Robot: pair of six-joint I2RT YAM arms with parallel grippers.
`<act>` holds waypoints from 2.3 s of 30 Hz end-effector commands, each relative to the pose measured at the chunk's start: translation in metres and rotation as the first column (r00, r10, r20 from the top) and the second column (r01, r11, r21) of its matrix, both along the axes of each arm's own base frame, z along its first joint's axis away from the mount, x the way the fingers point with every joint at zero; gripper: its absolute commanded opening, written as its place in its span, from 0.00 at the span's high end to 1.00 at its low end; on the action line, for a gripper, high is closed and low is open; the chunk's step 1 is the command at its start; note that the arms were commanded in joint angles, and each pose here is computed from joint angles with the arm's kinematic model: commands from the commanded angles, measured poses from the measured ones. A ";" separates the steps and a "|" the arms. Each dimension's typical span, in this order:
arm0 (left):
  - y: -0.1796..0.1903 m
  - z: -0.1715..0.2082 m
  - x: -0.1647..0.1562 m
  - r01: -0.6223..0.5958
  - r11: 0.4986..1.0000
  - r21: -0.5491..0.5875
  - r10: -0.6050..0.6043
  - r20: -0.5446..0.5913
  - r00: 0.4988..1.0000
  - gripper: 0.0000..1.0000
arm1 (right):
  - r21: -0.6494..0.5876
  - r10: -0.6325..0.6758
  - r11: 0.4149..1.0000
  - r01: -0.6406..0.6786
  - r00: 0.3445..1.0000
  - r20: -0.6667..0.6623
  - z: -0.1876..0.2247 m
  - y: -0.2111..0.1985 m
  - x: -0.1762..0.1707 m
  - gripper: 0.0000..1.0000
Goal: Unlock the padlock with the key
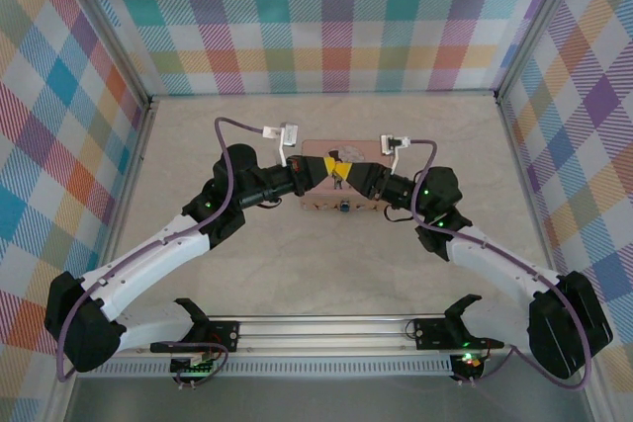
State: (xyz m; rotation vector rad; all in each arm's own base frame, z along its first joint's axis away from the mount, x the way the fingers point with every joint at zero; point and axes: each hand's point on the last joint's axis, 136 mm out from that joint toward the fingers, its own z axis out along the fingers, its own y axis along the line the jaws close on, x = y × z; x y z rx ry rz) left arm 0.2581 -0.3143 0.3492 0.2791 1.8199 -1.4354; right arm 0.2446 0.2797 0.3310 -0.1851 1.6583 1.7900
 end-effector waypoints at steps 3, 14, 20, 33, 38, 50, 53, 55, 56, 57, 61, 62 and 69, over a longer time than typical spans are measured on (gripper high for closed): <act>0.002 0.020 -0.006 -0.006 0.999 -0.053 0.008 0.050 0.999 1.00 | -0.001 0.011 1.000 -0.011 0.998 0.061 0.014 0.002 -0.006 0.74; 0.005 0.023 -0.006 -0.018 0.998 -0.064 0.021 0.054 0.998 1.00 | 0.001 0.008 1.000 -0.008 0.996 0.086 0.018 -0.001 -0.010 1.00; 0.005 0.023 -0.006 -0.018 0.998 -0.056 0.020 0.045 0.999 0.88 | -0.008 0.001 1.000 0.000 0.995 0.104 0.019 -0.003 -0.013 1.00; 0.044 -0.005 0.007 -0.214 0.964 0.156 0.212 0.027 0.977 0.45 | -0.171 -0.138 0.973 0.153 0.986 0.097 -0.001 -0.036 -0.014 1.00; 0.061 -0.045 0.020 -0.285 0.909 0.303 0.311 -0.040 0.950 0.44 | -0.367 -0.273 0.877 0.310 0.950 0.149 -0.020 -0.062 -0.005 1.00; 0.076 -0.144 0.060 -0.318 0.768 0.556 0.466 -0.146 0.873 0.09 | -0.755 -0.603 0.303 0.582 0.730 0.321 -0.092 -0.152 0.059 1.00; 0.078 -0.158 0.073 -0.325 0.744 0.583 0.490 -0.145 0.860 0.00 | -0.809 -0.661 0.144 0.570 0.664 0.350 -0.112 -0.177 0.074 1.00; 0.080 -0.168 0.082 -0.325 0.731 0.601 0.507 -0.160 0.847 0.00 | -0.836 -0.692 0.093 0.540 0.639 0.336 -0.127 -0.189 0.084 1.00; 0.081 -0.173 0.088 -0.326 0.724 0.608 0.517 -0.166 0.839 0.00 | -0.852 -0.709 0.072 0.519 0.627 0.322 -0.136 -0.196 0.089 1.00; 0.082 -0.177 0.094 -0.326 0.721 0.611 0.524 -0.173 0.834 0.00 | -0.863 -0.723 0.054 0.502 0.616 0.313 -0.143 -0.201 0.094 1.00; 0.081 -0.194 0.115 -0.325 0.726 0.606 0.531 -0.193 0.825 0.00 | -0.890 -0.731 0.011 0.455 0.612 0.304 -0.166 -0.207 0.115 1.00; 0.079 -0.199 0.120 -0.317 0.736 0.599 0.526 -0.210 0.824 0.00 | -0.897 -0.727 0.010 0.442 0.619 0.297 -0.172 -0.206 0.120 1.00; 0.064 -0.207 0.143 -0.279 0.784 0.554 0.478 -0.252 0.842 0.00 | -0.930 -0.699 0.018 0.367 0.670 0.251 -0.204 -0.191 0.141 1.00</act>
